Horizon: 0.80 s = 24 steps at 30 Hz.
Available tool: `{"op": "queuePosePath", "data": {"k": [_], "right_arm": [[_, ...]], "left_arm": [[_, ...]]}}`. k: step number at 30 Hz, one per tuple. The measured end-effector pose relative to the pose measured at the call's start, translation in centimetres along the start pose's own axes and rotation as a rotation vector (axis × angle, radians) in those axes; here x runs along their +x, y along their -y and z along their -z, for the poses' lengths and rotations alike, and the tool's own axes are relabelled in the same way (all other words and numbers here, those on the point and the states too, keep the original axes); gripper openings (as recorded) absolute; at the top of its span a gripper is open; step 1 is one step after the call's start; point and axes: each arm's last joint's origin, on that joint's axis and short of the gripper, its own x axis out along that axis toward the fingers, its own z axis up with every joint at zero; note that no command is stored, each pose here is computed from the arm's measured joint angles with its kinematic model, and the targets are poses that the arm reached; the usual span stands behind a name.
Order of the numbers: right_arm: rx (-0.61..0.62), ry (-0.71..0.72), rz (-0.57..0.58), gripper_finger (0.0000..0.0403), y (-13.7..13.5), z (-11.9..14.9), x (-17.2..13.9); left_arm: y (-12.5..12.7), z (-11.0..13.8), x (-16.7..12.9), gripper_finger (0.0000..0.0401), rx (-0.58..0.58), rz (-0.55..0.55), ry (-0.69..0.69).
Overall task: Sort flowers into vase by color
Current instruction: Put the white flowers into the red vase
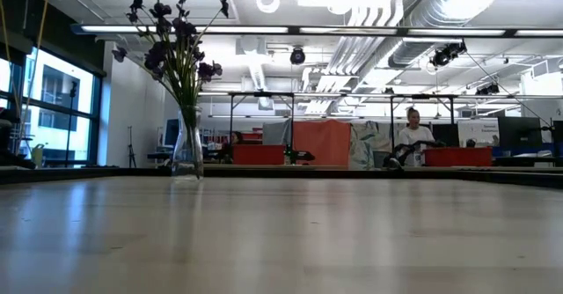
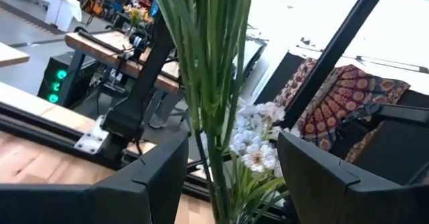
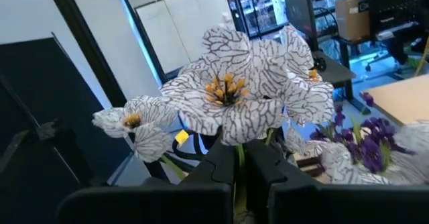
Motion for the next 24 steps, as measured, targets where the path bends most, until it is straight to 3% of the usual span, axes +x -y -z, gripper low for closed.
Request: {"op": "queuePosePath", "data": {"k": [7, 16, 20, 24], "right_arm": [[0.003, 0.003, -0.005, 0.0000, 0.0, 0.0, 0.0], [0.004, 0.000, -0.004, 0.0007, 0.0, 0.0, 0.0], [-0.003, -0.006, -0.011, 0.0030, -0.1, -0.1, -0.3], [-0.035, -0.012, -0.001, 0.0082, -0.5, -0.5, -1.9]], "left_arm": [[-0.2, -0.1, 0.0, 0.0184, 0.043, -0.028, 0.015], [-0.5, 0.2, 0.0, 0.0015, 0.081, -0.086, -0.010], [-0.8, 0.5, -0.1, 0.0010, 0.088, -0.140, -0.031], [-0.8, 1.0, -0.3, 0.0004, 0.101, -0.159, -0.090]]}}
